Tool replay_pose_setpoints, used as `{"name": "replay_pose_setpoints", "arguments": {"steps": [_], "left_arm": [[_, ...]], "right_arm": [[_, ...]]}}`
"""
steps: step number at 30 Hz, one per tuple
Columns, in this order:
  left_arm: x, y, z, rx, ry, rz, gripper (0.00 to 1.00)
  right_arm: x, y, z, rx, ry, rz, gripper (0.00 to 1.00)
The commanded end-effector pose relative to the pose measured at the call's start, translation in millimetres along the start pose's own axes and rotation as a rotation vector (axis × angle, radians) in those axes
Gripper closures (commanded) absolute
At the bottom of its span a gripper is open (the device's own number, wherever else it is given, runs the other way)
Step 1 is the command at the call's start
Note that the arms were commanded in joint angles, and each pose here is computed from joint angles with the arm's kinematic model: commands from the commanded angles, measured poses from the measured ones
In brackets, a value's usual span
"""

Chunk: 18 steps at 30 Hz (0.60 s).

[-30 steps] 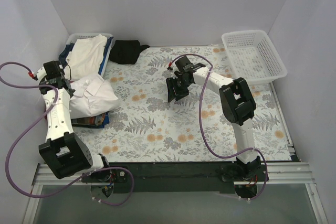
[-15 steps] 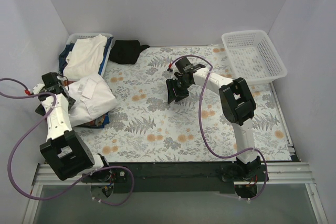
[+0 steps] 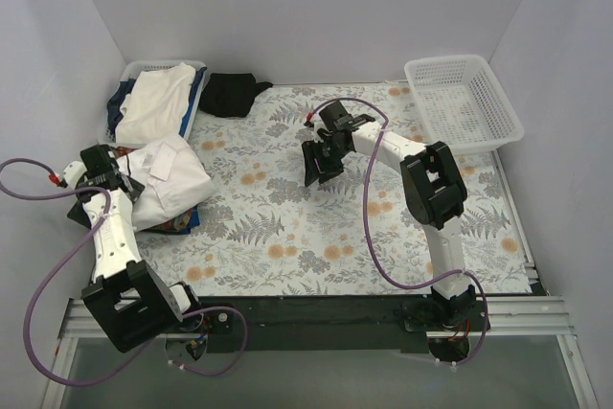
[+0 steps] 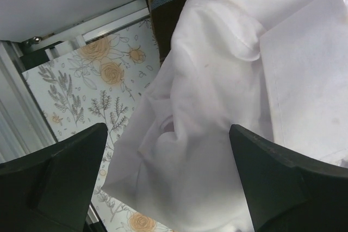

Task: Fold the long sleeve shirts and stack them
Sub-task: Neatly place the folded shirt to the corner

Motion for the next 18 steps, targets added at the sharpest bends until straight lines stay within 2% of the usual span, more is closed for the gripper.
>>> {"name": "replay_pose_setpoints", "arguments": {"steps": [1, 8, 11, 12, 15, 16, 18], "left_arm": [[-4, -11, -15, 0.109, 0.021, -0.041, 0.03], [-5, -34, -35, 0.162, 0.014, -0.036, 0.03], [-3, -44, -40, 0.160, 0.014, -0.008, 0.18], [-1, -47, -40, 0.154, 0.014, 0.005, 0.34], [1, -51, -39, 0.141, 0.019, 0.023, 0.67], [-1, -51, -39, 0.136, 0.025, 0.019, 0.83], [-7, -48, -38, 0.119, 0.030, 0.008, 0.96]], "right_arm": [[-10, 16, 7, -0.003, 0.021, -0.032, 0.40], [-7, 21, 3, 0.045, 0.020, -0.015, 0.41], [-7, 23, 1, 0.067, 0.018, -0.010, 0.41], [-7, 23, 0, 0.080, 0.019, -0.006, 0.41], [-8, 24, -1, 0.094, 0.023, -0.007, 0.41], [-8, 25, -1, 0.099, 0.022, -0.005, 0.41], [-9, 25, -2, 0.104, 0.023, -0.005, 0.41]]}}
Point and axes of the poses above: each gripper's point midway between its finger pads, its own y axis back along the fingers, its own z axis along the line the jaws close on, x = y × z, the point moved 6 cm from there along y, back along the fingers, and after that the axes turned 3 degrees about y, right-handed, at the moved point
